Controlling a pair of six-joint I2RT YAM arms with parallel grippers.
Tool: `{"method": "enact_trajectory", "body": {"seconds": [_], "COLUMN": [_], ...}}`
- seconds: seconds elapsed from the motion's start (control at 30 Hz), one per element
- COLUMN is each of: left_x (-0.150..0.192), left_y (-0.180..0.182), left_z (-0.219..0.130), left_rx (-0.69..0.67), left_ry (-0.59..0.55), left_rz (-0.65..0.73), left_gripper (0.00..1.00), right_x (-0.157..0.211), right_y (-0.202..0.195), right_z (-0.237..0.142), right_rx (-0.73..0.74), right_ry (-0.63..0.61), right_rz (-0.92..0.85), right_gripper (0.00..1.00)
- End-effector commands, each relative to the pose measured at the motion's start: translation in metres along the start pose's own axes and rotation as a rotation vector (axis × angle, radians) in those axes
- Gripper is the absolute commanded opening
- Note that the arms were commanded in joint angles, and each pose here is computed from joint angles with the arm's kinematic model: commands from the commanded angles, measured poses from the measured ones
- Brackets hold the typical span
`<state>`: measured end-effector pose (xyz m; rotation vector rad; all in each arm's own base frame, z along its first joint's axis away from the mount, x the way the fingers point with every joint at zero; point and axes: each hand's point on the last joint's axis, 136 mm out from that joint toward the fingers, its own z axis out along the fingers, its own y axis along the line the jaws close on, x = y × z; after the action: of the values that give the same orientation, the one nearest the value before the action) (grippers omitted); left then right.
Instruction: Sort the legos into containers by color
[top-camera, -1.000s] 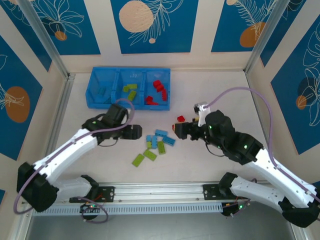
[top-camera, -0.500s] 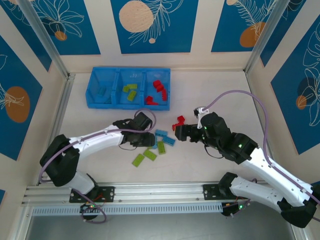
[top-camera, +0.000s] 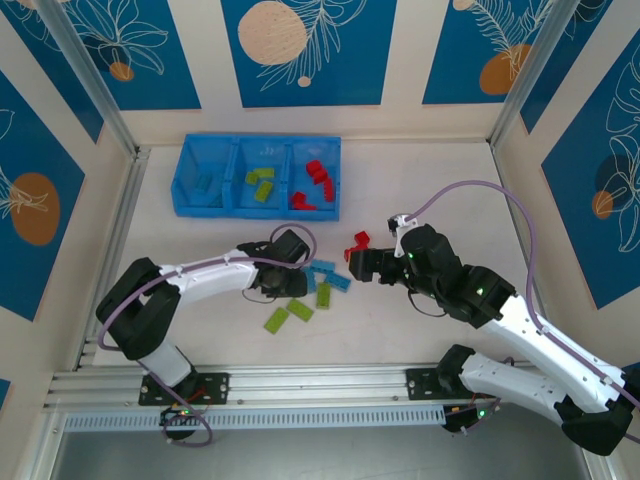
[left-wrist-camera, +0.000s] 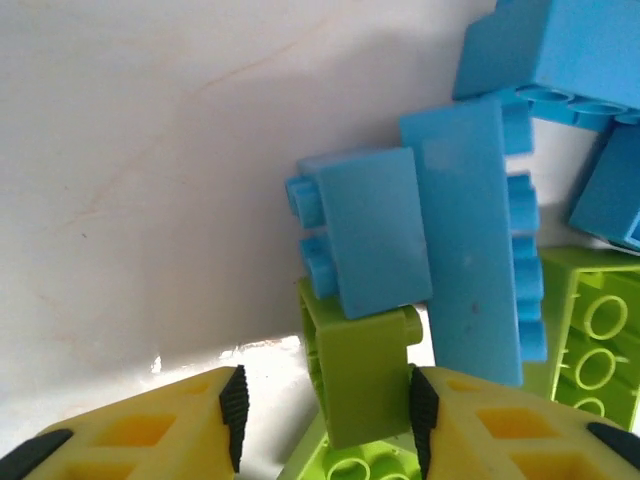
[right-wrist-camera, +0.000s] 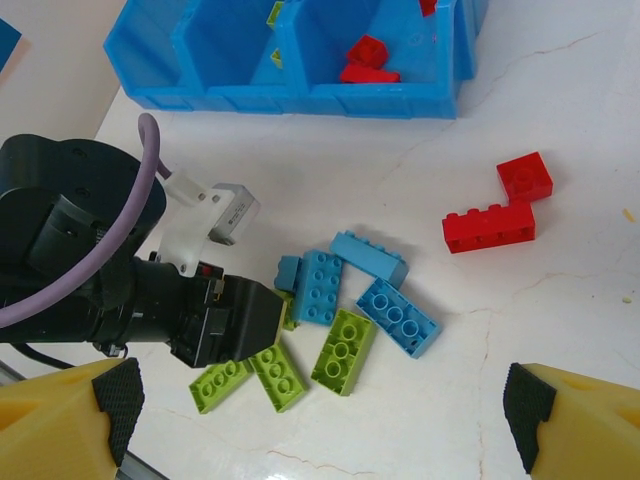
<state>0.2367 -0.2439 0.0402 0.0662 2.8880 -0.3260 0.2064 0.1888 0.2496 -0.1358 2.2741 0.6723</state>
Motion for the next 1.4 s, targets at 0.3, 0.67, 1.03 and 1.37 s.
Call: {"method": "enact_trajectory", "body": {"seconds": [0.3, 0.67, 1.03, 1.37], "left_x": [0.021, 0.022, -0.023, -0.2], "left_y": [0.027, 0.026, 0.014, 0.062], "left_z": [0.018, 0.03, -0.059, -0.108], "left_rx": [-0.097, -0.102, -0.028, -0.11], "left_ry": [0.065, 0.081, -0.167, -0.433], "left_rz": [0.041, 0.048, 0.069, -0.073], "left_gripper": [0.32, 0.38, 0.13, 0.12], "right_x": [-0.008, -0.004, 0.034, 0.02], "right_y": [0.015, 0.016, 0.056, 0.074], "right_z": [0.0, 0.003, 0.018, 0.035], "right_rx": [-0.047, -0.045, -0.244, -0.283], "right_ry": [0.01, 0.038, 0.257, 0.211], "right_rz": [0.041, 0.047, -0.037, 0.006], "right_gripper": [0.95, 0.95, 0.95, 0.95]}}
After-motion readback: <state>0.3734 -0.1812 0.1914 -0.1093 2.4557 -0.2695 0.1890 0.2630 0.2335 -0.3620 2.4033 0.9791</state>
